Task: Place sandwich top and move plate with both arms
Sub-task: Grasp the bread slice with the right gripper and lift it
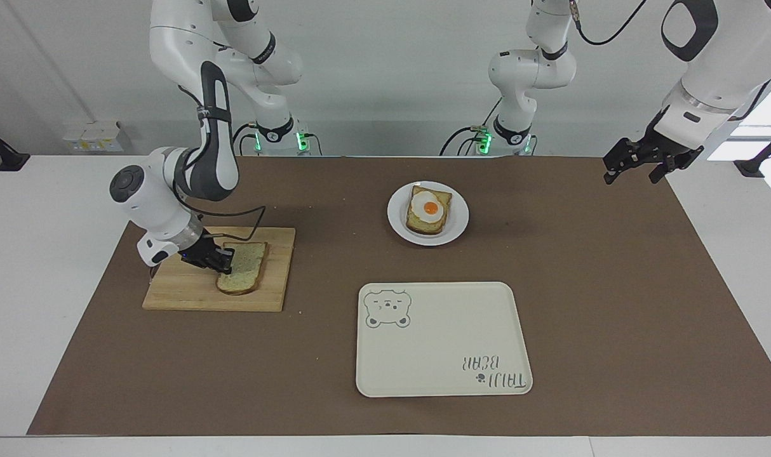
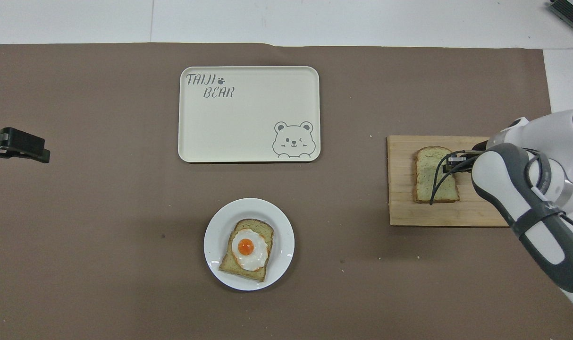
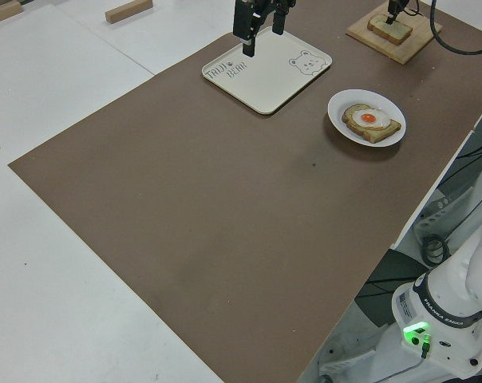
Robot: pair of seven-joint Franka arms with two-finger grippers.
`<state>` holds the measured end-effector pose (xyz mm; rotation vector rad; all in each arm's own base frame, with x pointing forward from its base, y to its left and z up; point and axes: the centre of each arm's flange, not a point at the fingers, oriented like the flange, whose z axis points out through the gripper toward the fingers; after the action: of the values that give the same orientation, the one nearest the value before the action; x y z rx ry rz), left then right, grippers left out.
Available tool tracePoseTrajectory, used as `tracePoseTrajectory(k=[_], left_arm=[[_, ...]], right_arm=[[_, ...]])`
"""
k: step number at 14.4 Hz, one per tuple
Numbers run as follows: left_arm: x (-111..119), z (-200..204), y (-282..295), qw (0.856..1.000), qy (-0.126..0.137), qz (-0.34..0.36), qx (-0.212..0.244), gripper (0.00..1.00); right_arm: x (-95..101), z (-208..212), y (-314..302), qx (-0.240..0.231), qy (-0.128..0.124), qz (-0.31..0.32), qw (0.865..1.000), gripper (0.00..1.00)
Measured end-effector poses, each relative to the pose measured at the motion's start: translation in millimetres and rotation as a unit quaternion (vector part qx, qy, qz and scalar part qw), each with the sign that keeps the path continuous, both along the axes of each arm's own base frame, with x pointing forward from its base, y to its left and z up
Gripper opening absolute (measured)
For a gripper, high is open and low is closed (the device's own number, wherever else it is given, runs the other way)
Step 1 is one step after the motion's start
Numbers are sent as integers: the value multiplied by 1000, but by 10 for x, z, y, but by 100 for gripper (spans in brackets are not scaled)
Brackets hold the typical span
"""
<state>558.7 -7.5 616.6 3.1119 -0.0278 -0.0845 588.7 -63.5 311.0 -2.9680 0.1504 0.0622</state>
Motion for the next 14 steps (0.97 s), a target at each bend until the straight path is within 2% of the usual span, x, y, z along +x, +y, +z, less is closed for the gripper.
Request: tracePoseTrajectory(k=[5, 9, 12, 14], left_arm=[[0, 0, 0, 1000, 0, 0, 0, 100], [0, 0, 0, 1000, 0, 0, 0, 100], [0, 0, 0, 1000, 0, 0, 0, 100], [0, 0, 0, 1000, 0, 0, 0, 100]], right_arm=[[90, 135, 67, 5, -3, 27, 1000, 10], [206, 632, 157, 19, 8, 46, 999, 10], [161, 1000, 283, 32, 18, 62, 997, 10], [116, 1108, 454, 57, 24, 68, 996, 10]])
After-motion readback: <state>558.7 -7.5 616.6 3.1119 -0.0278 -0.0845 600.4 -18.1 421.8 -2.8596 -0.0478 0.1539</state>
